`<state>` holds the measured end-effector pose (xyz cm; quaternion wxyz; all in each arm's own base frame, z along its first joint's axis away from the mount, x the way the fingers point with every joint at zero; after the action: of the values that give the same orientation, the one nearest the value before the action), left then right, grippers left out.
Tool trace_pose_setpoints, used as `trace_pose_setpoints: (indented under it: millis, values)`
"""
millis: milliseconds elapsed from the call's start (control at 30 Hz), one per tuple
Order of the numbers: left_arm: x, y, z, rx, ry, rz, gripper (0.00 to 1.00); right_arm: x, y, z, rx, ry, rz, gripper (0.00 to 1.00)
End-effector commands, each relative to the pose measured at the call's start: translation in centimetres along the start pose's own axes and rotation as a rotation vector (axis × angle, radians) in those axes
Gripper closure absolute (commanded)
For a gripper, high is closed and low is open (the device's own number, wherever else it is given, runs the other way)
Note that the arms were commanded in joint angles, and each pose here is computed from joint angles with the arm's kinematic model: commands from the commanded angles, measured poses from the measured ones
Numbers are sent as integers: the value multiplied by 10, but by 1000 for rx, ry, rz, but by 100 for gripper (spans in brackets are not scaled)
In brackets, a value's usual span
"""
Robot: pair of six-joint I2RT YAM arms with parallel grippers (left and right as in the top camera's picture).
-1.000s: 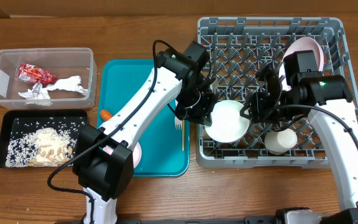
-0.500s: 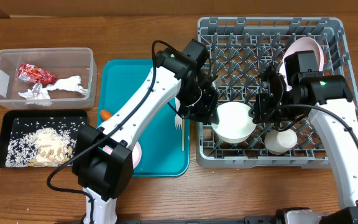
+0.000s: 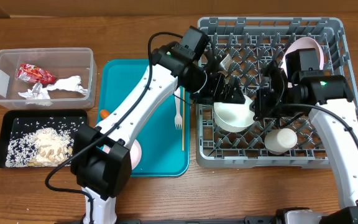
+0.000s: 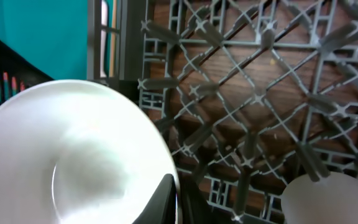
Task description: Sort waste into correct bins and load items into the dishwasher rack
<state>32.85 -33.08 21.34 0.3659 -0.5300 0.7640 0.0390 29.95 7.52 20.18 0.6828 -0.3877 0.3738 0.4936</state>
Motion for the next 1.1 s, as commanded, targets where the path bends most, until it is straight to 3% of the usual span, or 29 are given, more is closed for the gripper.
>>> trace_pose_setpoints:
  millis: [0,167,467,733,1067]
  values:
    - [-28,-15,-20,38,59,-73,0,-1,-6,-3,26,39,-32,96]
    - [-50,-26,-7,20,41,-128,0,-9,-19,-10,46,118,-103,96]
    - [-139,-51,28,-21,-75,-307,0,-52,-54,-35,56,391,-325,96]
    - [-200,-34,89,-150,-244,-375,0,-71,-79,-39,-102,506,-435,96]
    - [-259,-20,131,-240,-311,-488,0,-136,-129,-53,-29,861,-840,96]
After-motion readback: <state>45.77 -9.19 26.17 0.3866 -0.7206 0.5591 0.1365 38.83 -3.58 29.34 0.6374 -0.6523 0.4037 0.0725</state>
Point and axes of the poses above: each gripper's point midway between its finger pads, its own x axis out along the fingers, its own z axis along the line the jaws close on, y = z × x, the point moved 3 cm from there along -x, back along the fingers, and after that the axes turned 13 degrees about x, right-handed, at the moved point
